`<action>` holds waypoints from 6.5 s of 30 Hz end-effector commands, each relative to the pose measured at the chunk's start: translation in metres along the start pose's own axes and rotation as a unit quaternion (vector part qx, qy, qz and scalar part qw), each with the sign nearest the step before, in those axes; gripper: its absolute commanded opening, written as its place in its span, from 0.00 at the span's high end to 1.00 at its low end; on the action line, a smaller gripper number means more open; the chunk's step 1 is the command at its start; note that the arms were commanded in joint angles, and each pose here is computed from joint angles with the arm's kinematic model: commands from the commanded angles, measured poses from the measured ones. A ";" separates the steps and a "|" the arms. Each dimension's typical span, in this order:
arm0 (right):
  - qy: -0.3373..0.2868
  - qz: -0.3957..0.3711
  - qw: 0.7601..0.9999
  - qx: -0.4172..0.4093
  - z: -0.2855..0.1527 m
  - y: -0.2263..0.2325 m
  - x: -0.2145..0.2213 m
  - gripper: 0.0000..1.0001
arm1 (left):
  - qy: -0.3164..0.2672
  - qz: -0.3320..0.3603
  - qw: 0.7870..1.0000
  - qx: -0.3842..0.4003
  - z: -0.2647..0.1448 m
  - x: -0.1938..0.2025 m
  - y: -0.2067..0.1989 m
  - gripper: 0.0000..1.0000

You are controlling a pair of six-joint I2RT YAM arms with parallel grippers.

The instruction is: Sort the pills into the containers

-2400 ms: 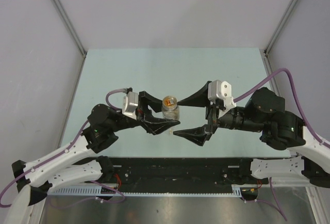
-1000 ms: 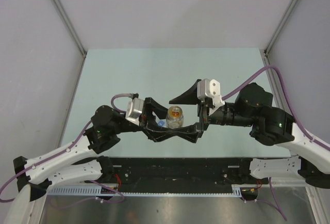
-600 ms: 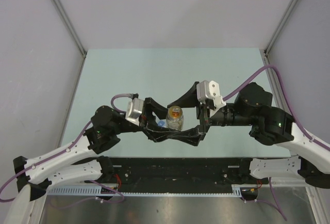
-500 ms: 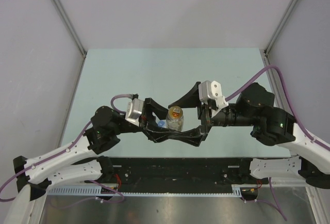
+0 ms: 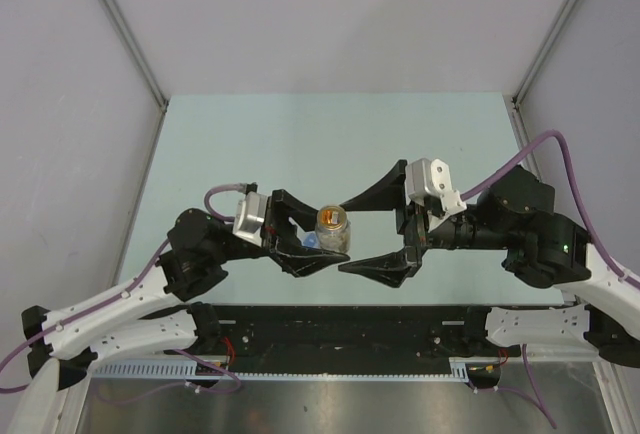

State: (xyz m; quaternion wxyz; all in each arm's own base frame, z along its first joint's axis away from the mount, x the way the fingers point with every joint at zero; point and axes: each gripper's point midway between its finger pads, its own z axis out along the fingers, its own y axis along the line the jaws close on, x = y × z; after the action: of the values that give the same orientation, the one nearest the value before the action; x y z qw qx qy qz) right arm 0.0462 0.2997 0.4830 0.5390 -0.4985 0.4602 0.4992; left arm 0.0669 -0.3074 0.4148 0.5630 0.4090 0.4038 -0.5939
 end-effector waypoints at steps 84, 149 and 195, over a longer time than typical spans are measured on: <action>-0.031 -0.021 0.998 -0.043 0.009 0.003 -0.019 0.16 | -0.016 0.015 1.000 0.002 0.002 -0.012 0.000 1.00; -0.041 0.053 0.947 0.313 -0.019 -0.096 -0.025 0.13 | -0.036 0.033 0.979 -0.198 -0.010 -0.027 0.069 1.00; -0.007 0.017 0.999 0.049 0.004 -0.024 -0.009 0.90 | 0.005 0.021 1.000 0.020 0.012 -0.014 -0.010 1.00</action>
State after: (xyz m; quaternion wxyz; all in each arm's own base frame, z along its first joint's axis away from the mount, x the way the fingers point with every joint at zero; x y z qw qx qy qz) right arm 0.0671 0.3030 0.4846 0.5451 -0.4750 0.4960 0.4809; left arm 0.0540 -0.3213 0.4070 0.5228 0.4459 0.4133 -0.5975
